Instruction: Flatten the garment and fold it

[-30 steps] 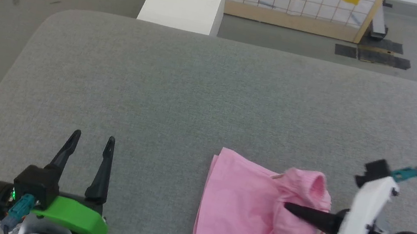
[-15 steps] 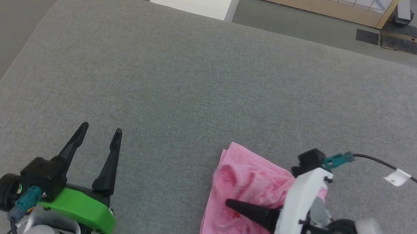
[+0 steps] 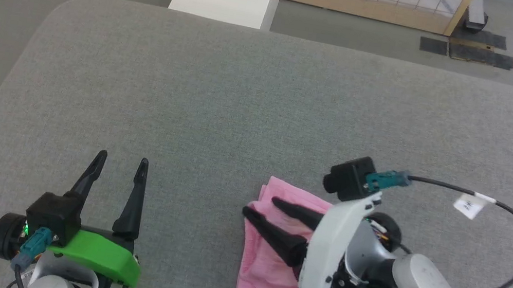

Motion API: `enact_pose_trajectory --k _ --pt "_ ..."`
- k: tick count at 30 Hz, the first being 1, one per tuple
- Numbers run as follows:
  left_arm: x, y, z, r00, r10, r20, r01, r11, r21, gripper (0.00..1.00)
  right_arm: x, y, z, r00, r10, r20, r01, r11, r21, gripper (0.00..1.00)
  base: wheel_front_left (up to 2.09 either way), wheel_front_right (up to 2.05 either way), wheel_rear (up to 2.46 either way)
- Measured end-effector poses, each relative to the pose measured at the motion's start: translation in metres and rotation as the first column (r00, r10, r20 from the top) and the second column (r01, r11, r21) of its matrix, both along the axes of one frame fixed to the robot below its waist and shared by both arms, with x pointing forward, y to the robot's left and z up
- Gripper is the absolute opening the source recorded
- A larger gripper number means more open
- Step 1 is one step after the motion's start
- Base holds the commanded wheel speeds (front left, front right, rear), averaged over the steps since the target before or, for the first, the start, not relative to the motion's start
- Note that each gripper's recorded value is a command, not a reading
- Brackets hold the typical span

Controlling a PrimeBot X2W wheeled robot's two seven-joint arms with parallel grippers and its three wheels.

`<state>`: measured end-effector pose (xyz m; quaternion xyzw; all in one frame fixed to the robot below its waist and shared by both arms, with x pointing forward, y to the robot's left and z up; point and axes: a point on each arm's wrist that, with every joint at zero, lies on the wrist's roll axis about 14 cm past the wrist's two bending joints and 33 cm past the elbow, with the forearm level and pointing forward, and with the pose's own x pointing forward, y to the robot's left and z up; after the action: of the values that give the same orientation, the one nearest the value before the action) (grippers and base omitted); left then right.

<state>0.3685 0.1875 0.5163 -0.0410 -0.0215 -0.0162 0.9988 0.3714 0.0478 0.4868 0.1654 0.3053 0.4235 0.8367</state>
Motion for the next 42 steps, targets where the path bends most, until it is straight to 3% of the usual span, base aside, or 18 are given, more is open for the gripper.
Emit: enact_pose_trajectory --k 5,10,18,25,27,31,42 --pt "0.001 -0.005 0.006 1.0 -0.015 0.02 0.015 1.0 -0.001 1.0 0.018 -0.03 0.016 0.968 -0.082 0.238 0.098 0.994 -0.056 1.0 0.0 0.0 0.0" --pt "0.004 -0.008 0.015 0.999 -0.023 0.047 0.023 1.0 0.001 1.0 0.042 -0.076 0.045 0.853 -0.239 0.463 0.283 0.959 -0.025 1.0 0.0 0.0 0.0" --pt "0.006 -0.014 0.029 0.995 -0.04 0.091 0.04 0.999 0.0 1.0 0.045 -0.164 0.068 0.638 -0.46 0.618 0.553 0.832 0.049 1.0 0.0 0.0 0.0" --pt "0.004 -0.015 0.033 0.994 -0.04 0.102 0.04 0.999 0.002 1.0 0.024 -0.222 0.072 0.518 -0.577 0.632 0.697 0.713 0.079 1.0 0.0 0.0 0.0" --pt "0.003 -0.016 0.032 0.994 -0.043 0.1 0.043 0.999 0.005 1.0 0.016 -0.23 0.071 0.502 -0.589 0.633 0.716 0.694 0.078 1.0 0.0 0.0 0.0" --pt "-0.001 -0.019 0.025 0.995 -0.053 0.079 0.053 0.999 0.01 1.0 -0.003 -0.236 0.059 0.509 -0.606 0.611 0.74 0.671 0.049 1.0 0.0 0.0 0.0" --pt "-0.006 -0.027 0.01 0.996 -0.085 0.035 0.085 0.996 0.016 1.0 -0.033 -0.235 0.044 0.54 -0.61 0.58 0.749 0.663 0.0 1.0 0.0 0.0 0.0"
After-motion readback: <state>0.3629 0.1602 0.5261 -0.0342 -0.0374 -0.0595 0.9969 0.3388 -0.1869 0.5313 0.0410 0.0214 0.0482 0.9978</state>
